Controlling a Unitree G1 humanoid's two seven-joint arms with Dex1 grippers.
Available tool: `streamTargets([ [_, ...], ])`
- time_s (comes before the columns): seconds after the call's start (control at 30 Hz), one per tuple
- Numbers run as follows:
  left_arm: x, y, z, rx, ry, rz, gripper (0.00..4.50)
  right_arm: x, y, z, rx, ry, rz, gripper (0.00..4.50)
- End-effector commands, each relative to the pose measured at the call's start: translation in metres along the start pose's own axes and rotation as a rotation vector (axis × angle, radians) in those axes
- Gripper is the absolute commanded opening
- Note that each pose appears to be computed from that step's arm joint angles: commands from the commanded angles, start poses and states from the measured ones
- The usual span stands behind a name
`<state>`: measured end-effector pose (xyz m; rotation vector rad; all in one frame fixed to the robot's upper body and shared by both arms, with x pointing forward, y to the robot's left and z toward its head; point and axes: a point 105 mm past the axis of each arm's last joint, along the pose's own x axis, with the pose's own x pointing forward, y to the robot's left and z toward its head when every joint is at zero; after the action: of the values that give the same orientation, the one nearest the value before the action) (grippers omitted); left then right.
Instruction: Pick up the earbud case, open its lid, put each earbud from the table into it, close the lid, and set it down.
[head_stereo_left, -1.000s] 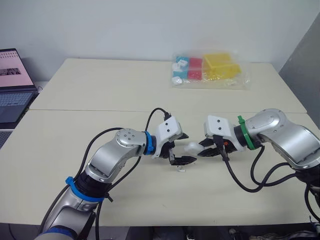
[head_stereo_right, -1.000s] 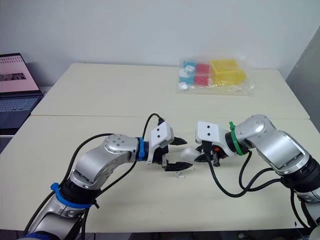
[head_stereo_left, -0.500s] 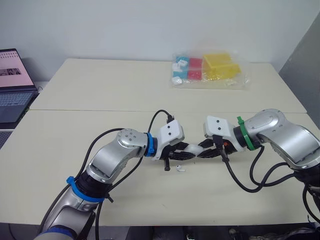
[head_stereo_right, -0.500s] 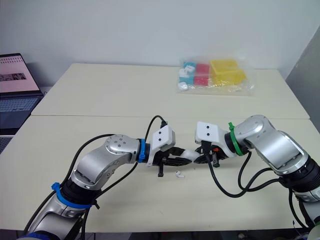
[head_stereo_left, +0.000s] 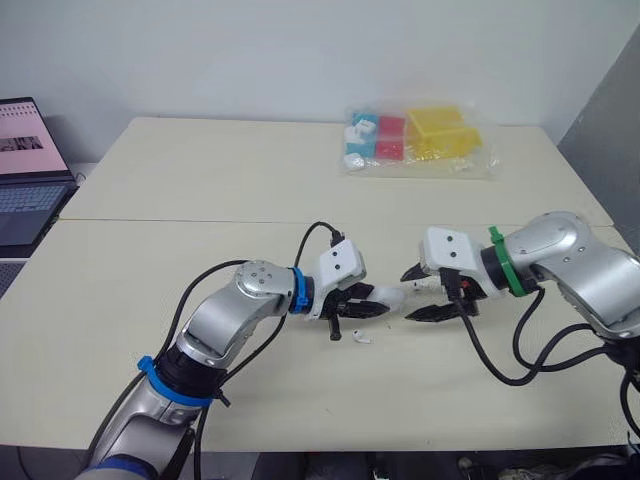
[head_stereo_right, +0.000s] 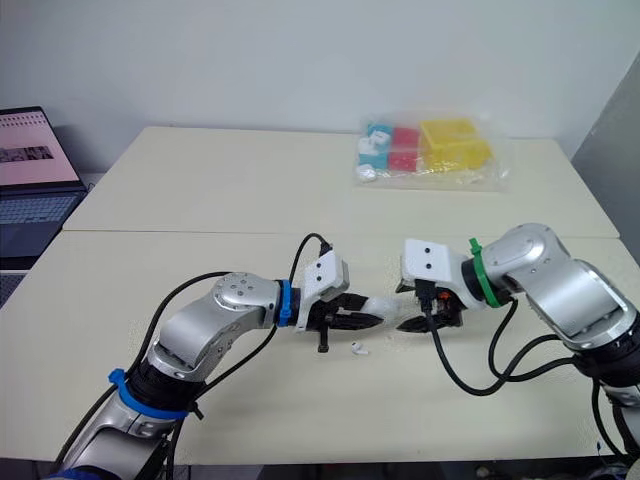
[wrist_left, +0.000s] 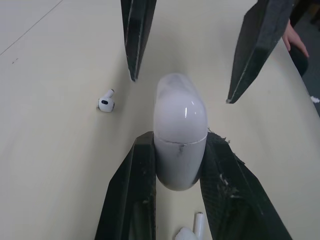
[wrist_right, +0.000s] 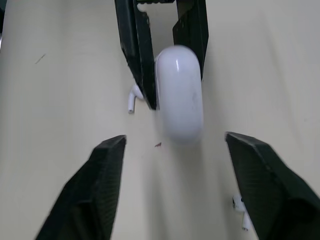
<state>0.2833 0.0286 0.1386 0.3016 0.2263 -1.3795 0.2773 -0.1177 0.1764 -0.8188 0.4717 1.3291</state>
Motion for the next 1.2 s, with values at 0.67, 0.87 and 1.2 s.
streamTargets([
  [0.67, -0.015, -0.001, 0.018, 0.059, -0.39, 0.051, 0.8, -0.015, -0.015, 0.045, -0.255, -0.284, -0.31, 4.24],
  [0.87, -0.015, -0.006, 0.01, 0.096, -0.347, 0.035, 0.8, -0.012, -0.022, 0.048, -0.253, -0.295, -0.317, 4.24],
  [1.2, -0.014, -0.009, 0.001, 0.147, -0.297, 0.02, 0.8, -0.015, -0.025, 0.053, -0.221, -0.318, -0.297, 4.24],
])
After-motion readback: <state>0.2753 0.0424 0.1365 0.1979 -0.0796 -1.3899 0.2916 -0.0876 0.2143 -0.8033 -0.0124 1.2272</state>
